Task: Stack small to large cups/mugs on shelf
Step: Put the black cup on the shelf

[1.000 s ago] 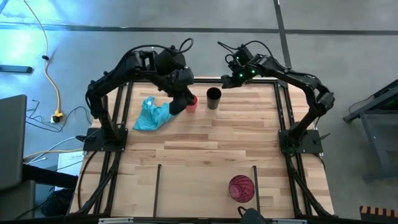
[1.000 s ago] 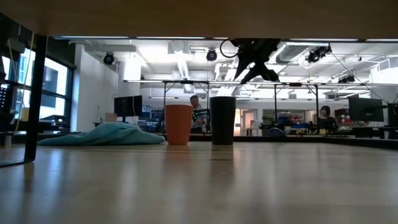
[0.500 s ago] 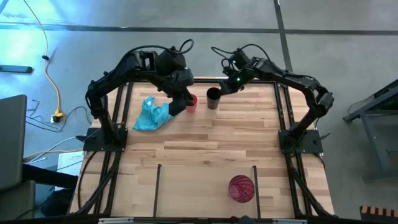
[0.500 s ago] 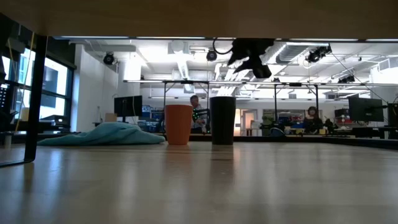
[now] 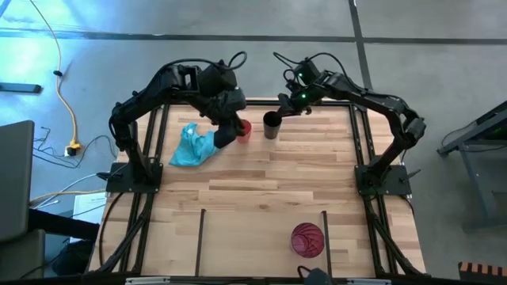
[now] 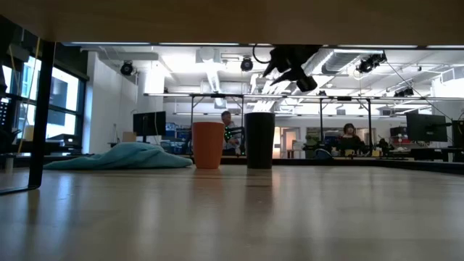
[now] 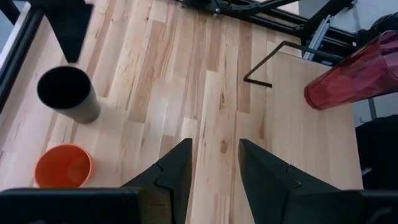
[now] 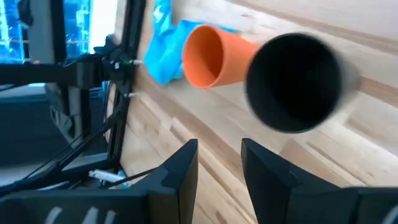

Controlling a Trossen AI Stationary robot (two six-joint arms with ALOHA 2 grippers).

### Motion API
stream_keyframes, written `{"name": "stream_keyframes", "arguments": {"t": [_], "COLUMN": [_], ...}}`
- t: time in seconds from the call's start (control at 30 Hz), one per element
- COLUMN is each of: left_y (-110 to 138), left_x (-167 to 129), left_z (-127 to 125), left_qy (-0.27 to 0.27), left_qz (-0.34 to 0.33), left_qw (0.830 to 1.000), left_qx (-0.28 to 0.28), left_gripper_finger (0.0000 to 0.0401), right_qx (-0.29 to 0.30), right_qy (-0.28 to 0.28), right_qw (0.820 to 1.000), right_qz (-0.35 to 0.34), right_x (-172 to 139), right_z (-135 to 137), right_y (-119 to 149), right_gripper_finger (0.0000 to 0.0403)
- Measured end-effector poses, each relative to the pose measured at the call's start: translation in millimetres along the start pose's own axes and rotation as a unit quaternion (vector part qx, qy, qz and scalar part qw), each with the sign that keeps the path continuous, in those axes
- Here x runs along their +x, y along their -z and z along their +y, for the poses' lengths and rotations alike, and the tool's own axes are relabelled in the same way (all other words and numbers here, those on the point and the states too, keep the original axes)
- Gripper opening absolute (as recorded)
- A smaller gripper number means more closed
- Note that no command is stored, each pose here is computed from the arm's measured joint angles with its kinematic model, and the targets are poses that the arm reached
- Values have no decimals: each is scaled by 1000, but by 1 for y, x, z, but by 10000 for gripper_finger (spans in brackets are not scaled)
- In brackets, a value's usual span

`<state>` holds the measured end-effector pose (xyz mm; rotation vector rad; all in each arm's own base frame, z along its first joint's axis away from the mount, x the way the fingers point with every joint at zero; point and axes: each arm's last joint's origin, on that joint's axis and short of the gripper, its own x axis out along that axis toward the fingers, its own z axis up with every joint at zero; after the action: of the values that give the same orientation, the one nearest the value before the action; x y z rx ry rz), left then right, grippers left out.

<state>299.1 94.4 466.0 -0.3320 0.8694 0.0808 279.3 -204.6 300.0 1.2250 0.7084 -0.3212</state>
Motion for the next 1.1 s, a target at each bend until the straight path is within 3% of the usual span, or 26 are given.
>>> {"name": "stream_keyframes", "arguments": {"t": [0.43,0.6,0.8,0.97,1.1], "left_y": [2,1,-3,-10,-11], "left_x": [1,1,1,2,3], "left_z": [-4,-4,-4,-4,-4], "left_qy": [5,5,6,9,10], "left_qz": [8,8,-14,-45,-51], "left_qw": [1000,1000,1000,999,999], "left_qx": [3,3,8,3,-6], "left_gripper_finger": [117,117,117,117,117], "right_qx": [-10,-73,-163,-228,-293], "right_qy": [114,185,267,261,262], "right_qw": [990,974,940,928,906], "right_qz": [81,113,137,136,154], "right_x": [-8,-28,-49,-53,-56], "right_z": [-17,-25,-39,-45,-47], "right_y": [24,36,38,31,30], "right_gripper_finger": [114,114,114,114,114]}}
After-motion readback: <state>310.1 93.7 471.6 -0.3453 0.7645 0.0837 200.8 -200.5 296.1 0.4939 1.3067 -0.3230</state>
